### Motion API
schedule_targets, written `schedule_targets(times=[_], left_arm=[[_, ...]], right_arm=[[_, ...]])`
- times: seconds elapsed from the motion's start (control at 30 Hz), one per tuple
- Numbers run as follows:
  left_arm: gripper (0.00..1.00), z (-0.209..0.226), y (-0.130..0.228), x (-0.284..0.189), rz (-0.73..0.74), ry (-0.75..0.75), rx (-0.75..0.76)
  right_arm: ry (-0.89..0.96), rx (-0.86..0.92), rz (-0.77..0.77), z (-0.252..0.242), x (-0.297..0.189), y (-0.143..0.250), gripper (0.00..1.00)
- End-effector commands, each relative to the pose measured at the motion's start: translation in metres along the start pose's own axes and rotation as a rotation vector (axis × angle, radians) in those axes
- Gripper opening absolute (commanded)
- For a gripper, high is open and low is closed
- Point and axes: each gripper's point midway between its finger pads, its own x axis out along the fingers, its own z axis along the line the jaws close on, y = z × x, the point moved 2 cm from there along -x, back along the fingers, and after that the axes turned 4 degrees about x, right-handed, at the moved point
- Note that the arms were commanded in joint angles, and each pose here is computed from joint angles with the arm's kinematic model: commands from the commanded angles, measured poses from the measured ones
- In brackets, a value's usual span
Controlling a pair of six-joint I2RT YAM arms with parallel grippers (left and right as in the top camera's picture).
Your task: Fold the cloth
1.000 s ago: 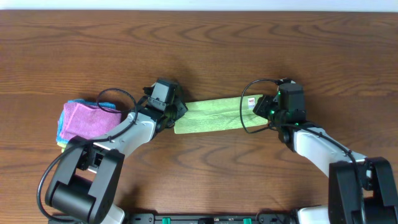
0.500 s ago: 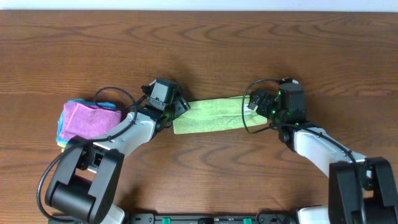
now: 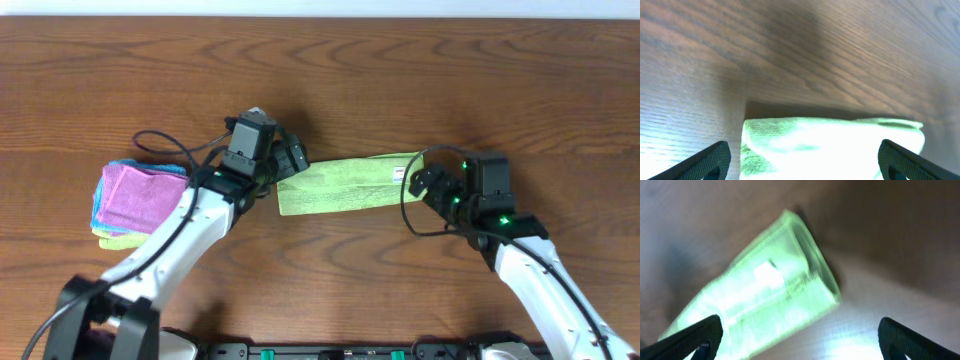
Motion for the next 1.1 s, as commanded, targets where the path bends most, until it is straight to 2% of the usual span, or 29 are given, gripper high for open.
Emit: schedule_targets(times=[0.0, 0.13, 0.3, 0.33, 0.47, 0.57, 0.63, 0.87, 1.07], left_arm=[[0.95, -0.010, -0.013, -0.021, -0.019, 0.011, 0.156], [0.95, -0.005, -0.006, -0.031, 0.053, -0.032, 0.318], [0.96, -0.004, 0.000, -0.032, 0.089, -0.024, 0.437], [0.99, -0.005, 0.000, -0.032, 0.091, -0.016, 0.449], [0.73, -0.006, -0.002, -0.030, 0.085, -0.013, 0.461], [0.39, -0.007, -0.003, -0.024, 0.081, -0.009, 0.462], [0.06, -0.008, -0.003, -0.019, 0.080, -0.008, 0.458], [0.06, -0.012, 0.000, 0.007, 0.105, 0.036, 0.399], [0.06, -0.002, 0.017, 0.035, 0.186, 0.020, 0.340]], right_arm=[[-0.010, 0.130, 0.080, -0.001, -0.003, 0.014, 0.99], [-0.002, 0.177, 0.088, -0.003, -0.003, 0.016, 0.99], [0.012, 0.213, 0.083, -0.014, 0.007, 0.022, 0.99], [0.012, 0.223, 0.083, -0.017, 0.009, 0.024, 0.98], [0.000, 0.277, 0.078, -0.026, 0.018, 0.031, 0.97], [-0.010, 0.297, 0.076, -0.030, 0.022, 0.033, 0.99], [-0.015, 0.296, 0.074, -0.030, 0.023, 0.034, 0.99], [-0.020, 0.315, 0.041, -0.029, 0.023, 0.028, 0.99], [-0.018, 0.343, 0.013, -0.029, 0.024, 0.023, 0.99]])
